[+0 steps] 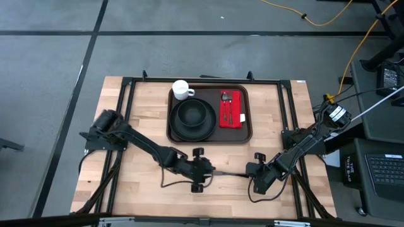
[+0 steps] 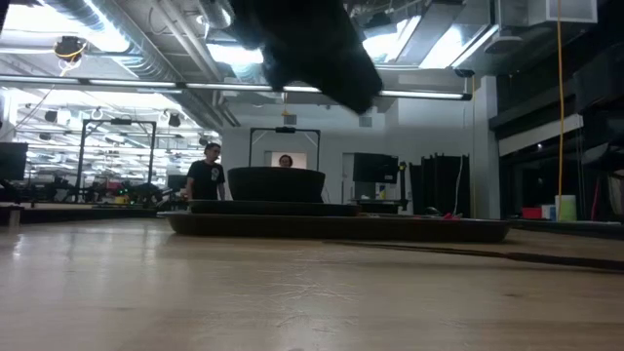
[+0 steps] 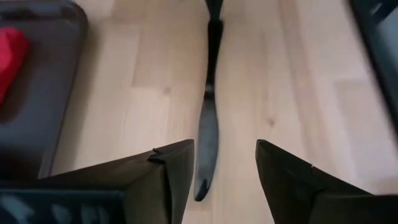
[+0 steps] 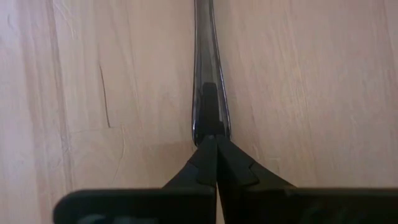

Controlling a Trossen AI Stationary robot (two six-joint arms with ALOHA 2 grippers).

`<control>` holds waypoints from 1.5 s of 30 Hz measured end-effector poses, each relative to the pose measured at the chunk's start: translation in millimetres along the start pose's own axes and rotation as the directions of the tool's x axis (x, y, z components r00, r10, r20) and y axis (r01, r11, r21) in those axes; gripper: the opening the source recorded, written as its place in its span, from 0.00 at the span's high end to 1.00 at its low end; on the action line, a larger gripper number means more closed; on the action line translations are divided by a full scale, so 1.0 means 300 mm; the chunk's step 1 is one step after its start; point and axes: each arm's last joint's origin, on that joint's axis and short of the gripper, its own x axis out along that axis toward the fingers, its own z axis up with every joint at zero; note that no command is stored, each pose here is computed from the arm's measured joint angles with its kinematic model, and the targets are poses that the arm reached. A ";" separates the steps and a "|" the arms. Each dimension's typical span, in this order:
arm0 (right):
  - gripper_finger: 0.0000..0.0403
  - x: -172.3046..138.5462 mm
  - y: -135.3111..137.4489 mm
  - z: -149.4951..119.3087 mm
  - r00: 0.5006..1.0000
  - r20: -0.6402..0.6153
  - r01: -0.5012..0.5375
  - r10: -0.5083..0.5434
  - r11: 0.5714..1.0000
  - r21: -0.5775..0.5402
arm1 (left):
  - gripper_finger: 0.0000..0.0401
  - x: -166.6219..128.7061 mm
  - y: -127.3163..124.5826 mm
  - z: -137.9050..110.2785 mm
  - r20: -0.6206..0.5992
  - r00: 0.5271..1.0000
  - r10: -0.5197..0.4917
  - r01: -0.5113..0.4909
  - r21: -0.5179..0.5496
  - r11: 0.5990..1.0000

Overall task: Set up tray
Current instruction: Put the black table knife on the red napkin to the right of the black fork

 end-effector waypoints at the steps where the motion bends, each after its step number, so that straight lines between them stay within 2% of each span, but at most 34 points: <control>1: 1.00 0.000 0.000 0.000 1.000 0.000 0.000 0.000 1.000 0.000 | 0.59 0.019 -0.004 0.005 -0.031 0.999 0.011 -0.011 0.009 1.000; 6: 1.00 0.001 0.003 0.003 1.000 0.012 -0.012 0.012 1.000 0.004 | 0.59 0.098 -0.022 0.025 -0.169 0.984 0.052 -0.048 0.027 0.998; 10: 1.00 0.001 0.004 0.005 1.000 0.019 -0.012 0.012 1.000 0.005 | 0.59 0.152 -0.036 0.030 -0.234 0.972 0.035 -0.029 0.031 0.999; 14: 1.00 0.001 0.005 0.006 1.000 0.023 -0.016 0.016 1.000 0.010 | 0.59 0.182 -0.032 0.030 -0.249 0.968 0.019 -0.015 0.018 1.000; 20: 1.00 0.001 0.007 0.008 0.999 0.030 -0.018 0.018 1.000 0.012 | 0.59 0.193 -0.009 0.017 -0.289 0.957 0.036 -0.046 -0.029 0.999; 32: 1.00 0.001 0.009 0.012 0.999 0.049 -0.020 0.020 1.000 0.015 | 0.59 0.195 -0.006 0.010 -0.309 0.951 0.030 -0.041 -0.030 0.999; 38: 1.00 0.001 0.009 0.012 0.999 0.049 -0.020 0.019 1.000 0.015 | 0.59 0.255 -0.009 -0.043 -0.370 0.929 0.026 -0.035 -0.019 0.999; 45: 1.00 0.001 0.009 0.012 0.999 0.049 -0.020 0.019 1.000 0.018 | 0.59 0.264 -0.009 -0.051 -0.382 0.924 0.033 -0.039 -0.007 0.999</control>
